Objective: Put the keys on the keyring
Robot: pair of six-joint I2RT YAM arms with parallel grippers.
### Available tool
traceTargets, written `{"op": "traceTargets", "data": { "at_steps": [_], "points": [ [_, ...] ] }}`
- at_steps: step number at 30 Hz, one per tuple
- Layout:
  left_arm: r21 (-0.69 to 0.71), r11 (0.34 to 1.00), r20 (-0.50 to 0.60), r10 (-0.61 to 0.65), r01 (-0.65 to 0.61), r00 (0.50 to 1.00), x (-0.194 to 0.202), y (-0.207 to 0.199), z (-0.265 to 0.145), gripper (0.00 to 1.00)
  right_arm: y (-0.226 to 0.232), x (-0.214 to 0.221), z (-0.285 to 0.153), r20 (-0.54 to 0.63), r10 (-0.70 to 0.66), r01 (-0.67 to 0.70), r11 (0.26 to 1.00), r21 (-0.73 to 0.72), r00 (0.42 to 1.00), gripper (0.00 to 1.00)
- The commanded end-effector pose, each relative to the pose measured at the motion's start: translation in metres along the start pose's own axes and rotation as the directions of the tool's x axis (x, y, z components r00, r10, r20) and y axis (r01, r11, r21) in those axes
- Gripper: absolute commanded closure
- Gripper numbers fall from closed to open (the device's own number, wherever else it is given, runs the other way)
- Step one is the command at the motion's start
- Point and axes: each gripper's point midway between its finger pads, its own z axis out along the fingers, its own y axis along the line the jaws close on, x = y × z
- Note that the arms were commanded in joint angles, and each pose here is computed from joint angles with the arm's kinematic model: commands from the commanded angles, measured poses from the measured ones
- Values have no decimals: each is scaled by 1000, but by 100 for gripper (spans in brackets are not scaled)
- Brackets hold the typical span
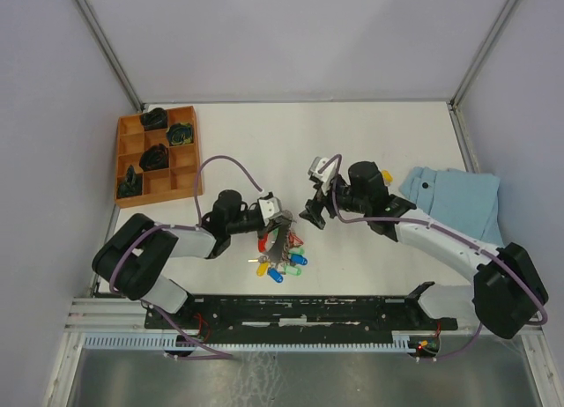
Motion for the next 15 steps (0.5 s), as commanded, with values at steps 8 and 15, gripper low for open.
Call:
{"op": "traceTargets", "data": {
  "at_steps": [8,15],
  "points": [
    [-144,989,5,-35,35,999,-23,30,-3,97,-60,-19,-29,149,308,-342,845,410,940,0],
    [-149,988,3,-43,43,999,-25,32,-3,97,-40,20,5,-48,233,-214,943,257,971,2]
  ]
}}
